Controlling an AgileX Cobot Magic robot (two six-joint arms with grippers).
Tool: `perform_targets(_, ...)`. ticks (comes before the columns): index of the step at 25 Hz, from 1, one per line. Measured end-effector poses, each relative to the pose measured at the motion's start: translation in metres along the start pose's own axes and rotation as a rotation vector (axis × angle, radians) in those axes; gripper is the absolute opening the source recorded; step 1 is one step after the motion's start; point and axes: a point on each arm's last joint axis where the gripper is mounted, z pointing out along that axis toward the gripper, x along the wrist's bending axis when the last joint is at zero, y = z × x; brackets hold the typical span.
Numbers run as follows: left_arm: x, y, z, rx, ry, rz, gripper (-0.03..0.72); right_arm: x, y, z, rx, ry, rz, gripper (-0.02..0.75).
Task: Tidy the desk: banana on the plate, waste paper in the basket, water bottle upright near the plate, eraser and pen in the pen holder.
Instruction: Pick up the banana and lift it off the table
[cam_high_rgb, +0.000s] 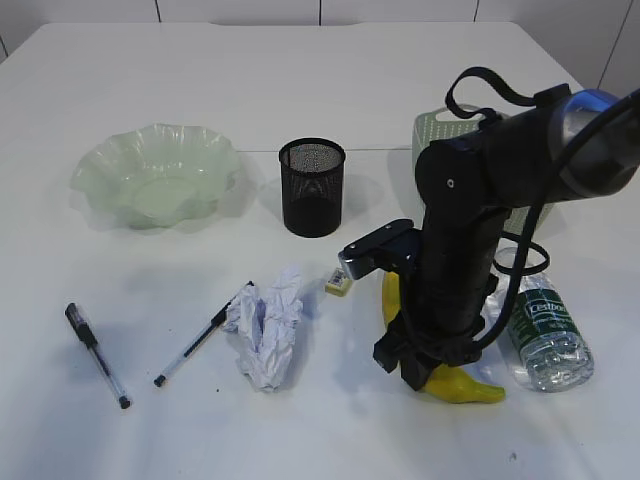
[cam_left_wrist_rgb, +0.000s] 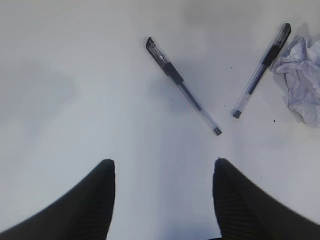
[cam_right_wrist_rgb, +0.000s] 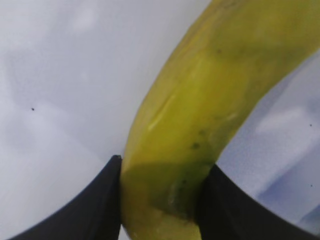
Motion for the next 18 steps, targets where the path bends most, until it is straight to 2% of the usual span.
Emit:
perform_targets(6,0.0,0.0,0.0,0.0,0.0,0.0,0.433,0.004,-0.003,-0.015,-0.019,0.023,0.015,0.308)
perform_targets(18,-0.003,0.0,0.0,0.001,-0.031,-0.023,0.433,0.019,-0.027,-0.108,-0.224,0.044,0.011,0.307)
